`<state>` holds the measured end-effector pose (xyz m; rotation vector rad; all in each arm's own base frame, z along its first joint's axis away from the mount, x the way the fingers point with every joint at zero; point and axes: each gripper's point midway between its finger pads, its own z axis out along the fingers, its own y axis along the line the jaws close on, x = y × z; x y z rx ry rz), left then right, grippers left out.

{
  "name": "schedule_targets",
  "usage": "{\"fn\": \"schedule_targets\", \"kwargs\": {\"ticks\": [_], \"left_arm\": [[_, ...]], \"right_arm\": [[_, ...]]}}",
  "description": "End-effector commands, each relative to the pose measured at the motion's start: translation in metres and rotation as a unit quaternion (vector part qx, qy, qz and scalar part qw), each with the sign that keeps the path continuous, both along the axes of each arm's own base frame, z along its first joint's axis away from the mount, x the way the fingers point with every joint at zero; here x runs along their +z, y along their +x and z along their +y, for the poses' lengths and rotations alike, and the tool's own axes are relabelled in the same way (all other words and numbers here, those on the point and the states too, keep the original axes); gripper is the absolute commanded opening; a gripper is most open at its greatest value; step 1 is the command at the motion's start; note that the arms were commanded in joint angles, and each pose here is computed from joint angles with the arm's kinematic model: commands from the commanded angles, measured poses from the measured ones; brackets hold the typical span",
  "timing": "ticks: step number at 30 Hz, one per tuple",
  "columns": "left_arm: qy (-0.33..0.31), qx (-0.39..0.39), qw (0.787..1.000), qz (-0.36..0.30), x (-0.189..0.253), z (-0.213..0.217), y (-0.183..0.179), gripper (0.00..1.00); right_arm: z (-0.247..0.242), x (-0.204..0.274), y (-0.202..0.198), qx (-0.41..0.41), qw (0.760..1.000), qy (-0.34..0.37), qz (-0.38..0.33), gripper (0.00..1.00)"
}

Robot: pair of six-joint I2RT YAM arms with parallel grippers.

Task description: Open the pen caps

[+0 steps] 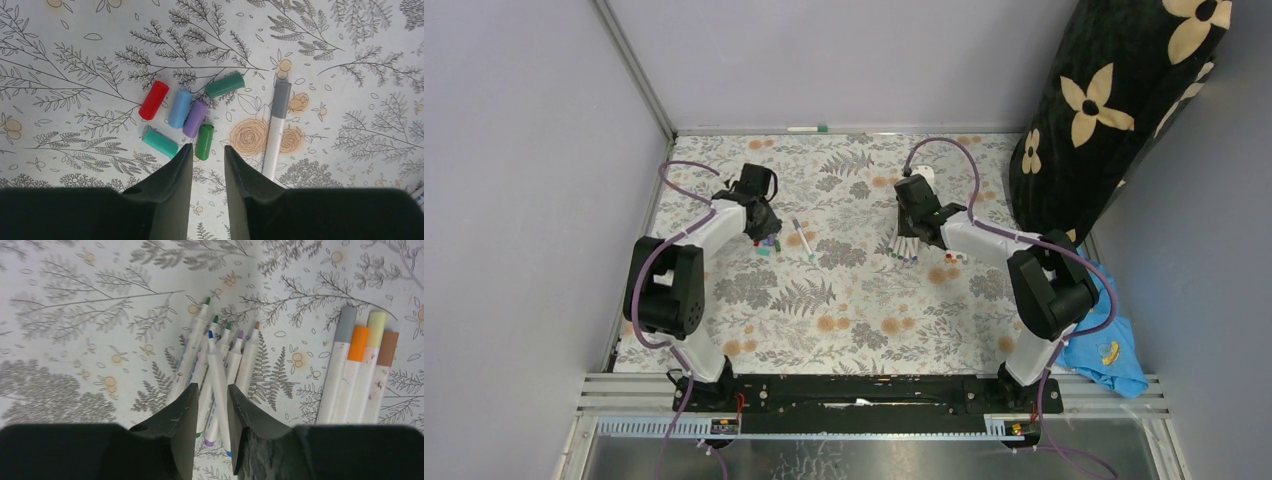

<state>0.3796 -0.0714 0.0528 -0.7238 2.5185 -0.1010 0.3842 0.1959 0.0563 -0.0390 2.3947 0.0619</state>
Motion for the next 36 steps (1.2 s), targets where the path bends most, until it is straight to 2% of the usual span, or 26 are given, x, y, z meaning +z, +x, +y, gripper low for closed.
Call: {"fn": "schedule_targets", "kwargs": {"ticks": [1, 8, 14, 25, 36], "left_arm": [[-0.013, -0.001, 0.999, -0.03, 0.019, -0.005, 0.003, 0.36], [-0.042, -0.008, 0.998, -0.047, 0.033, -0.012, -0.005, 0.58], [-0.063, -0.016, 0.995, -0.074, 0.053, -0.017, -0.014, 0.69], [-0.089, -0.004, 0.988, -0.127, 0.083, -0.014, -0.038, 0.76], [-0.102, 0.01, 0.977, -0.189, 0.116, -0.008, -0.057, 0.77]], "right_arm": [[0.035, 0.059, 0.015, 0.065, 0.995, 0.052, -0.06, 0.34], [0.117, 0.056, -0.004, 0.211, 0.975, 0.066, -0.024, 0.39], [0.175, 0.047, -0.011, 0.27, 0.961, 0.053, -0.007, 0.43], [0.238, 0.015, -0.024, 0.312, 0.949, 0.037, 0.02, 0.48], [0.261, -0.005, -0.018, 0.304, 0.952, -0.002, 0.025, 0.49]]}}
